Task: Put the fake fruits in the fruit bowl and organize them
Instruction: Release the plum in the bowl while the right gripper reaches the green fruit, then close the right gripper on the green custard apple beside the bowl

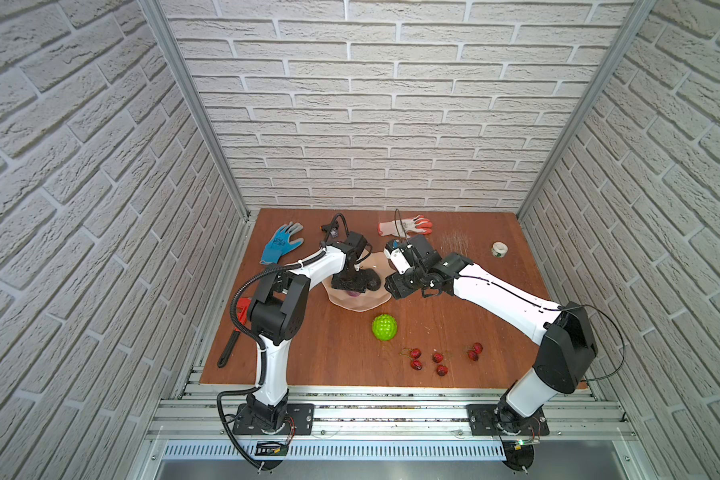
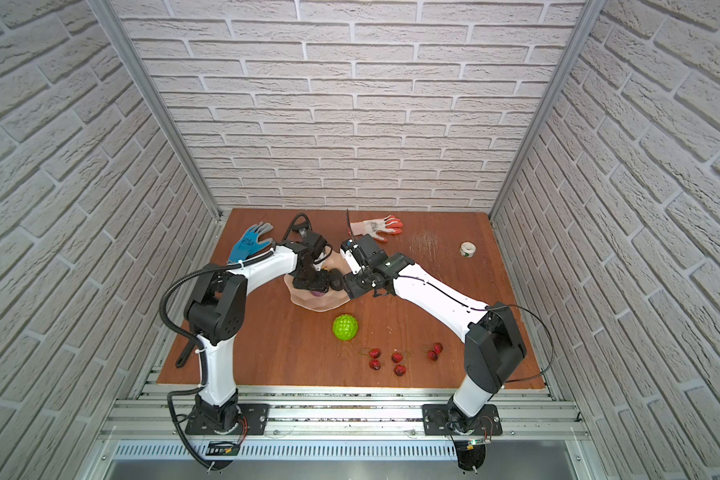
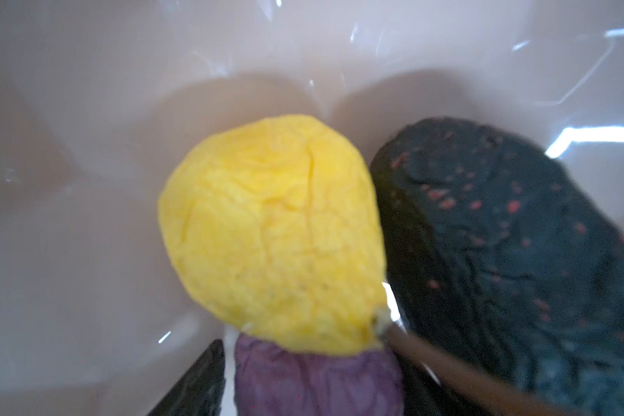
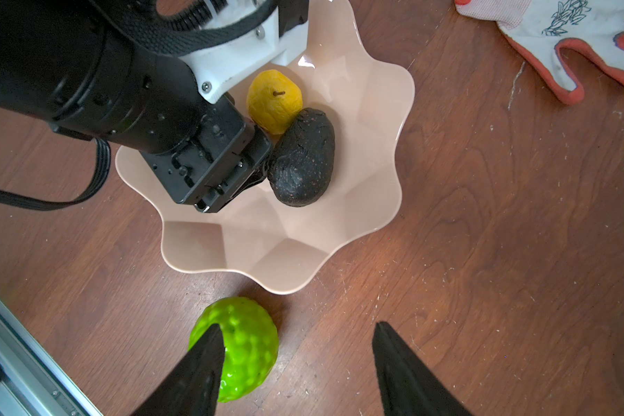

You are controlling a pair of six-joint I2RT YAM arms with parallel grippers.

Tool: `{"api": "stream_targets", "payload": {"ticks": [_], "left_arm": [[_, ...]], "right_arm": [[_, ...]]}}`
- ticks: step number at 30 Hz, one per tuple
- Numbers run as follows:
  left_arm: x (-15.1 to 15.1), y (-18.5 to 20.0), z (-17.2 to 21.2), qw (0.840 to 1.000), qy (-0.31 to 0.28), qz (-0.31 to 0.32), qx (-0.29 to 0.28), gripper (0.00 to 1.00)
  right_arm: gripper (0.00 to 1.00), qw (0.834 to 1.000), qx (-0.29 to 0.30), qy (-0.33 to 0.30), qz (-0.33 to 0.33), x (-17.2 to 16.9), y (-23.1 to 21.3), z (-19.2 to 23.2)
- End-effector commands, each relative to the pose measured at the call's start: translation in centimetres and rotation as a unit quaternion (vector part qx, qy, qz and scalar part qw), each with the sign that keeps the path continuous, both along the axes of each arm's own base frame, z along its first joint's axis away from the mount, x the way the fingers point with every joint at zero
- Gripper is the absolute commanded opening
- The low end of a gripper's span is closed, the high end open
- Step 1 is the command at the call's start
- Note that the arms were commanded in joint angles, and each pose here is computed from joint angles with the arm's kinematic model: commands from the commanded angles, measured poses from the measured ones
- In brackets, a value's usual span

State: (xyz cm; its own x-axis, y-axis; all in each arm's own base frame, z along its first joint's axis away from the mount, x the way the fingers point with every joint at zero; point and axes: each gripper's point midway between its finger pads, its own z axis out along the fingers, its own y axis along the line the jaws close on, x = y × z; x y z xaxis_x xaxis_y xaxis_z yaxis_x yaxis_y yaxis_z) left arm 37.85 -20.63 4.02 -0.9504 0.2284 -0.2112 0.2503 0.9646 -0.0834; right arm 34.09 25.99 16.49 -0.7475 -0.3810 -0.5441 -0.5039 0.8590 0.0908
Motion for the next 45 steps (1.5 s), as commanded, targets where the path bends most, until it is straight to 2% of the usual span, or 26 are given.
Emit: {"api": "stream_targets", "payload": {"ticks": [1, 8, 17, 23, 31, 40, 45], "left_arm": [[0.0, 0.2, 2.6, 1.0, -0.02, 0.002, -0.015, 0.7], [-1.3, 0.0, 4.7, 0.999, -0.021, 0.008, -0.044, 0.7], [-3.2, 0.8, 8.6, 0.996, -0.052, 0.025, -0.071, 0.7], [-4.7, 2.6, 9.7, 0.995, -0.071, 0.037, -0.054, 0.7], [-5.9, 4.1, 11.5, 0.991, -0.106, 0.052, -0.056, 0.71], [-7.5, 6.1, 12.2, 0.981, -0.156, 0.092, -0.068, 0.72], [-7.9, 7.0, 12.6, 0.98, -0.168, 0.095, -0.056, 0.72]], "right_arm": [[0.68, 1.0, 0.02, -0.02, 0.001, -0.5, 0.1, 2.2], [0.68, 1.0, 0.024, -0.017, -0.002, -1.1, 0.0, 2.1], [0.69, 1.0, 0.02, -0.013, -0.003, -2.6, -0.4, 2.3], [0.69, 0.999, 0.013, 0.027, -0.013, -4.9, -0.9, 0.3], [0.74, 0.997, -0.012, 0.074, 0.015, -9.3, -0.4, -2.7], [0.81, 0.994, -0.028, 0.097, 0.038, -9.4, 2.4, -5.6], [0.82, 0.993, -0.046, 0.097, 0.054, -9.5, 3.9, -6.8]]}}
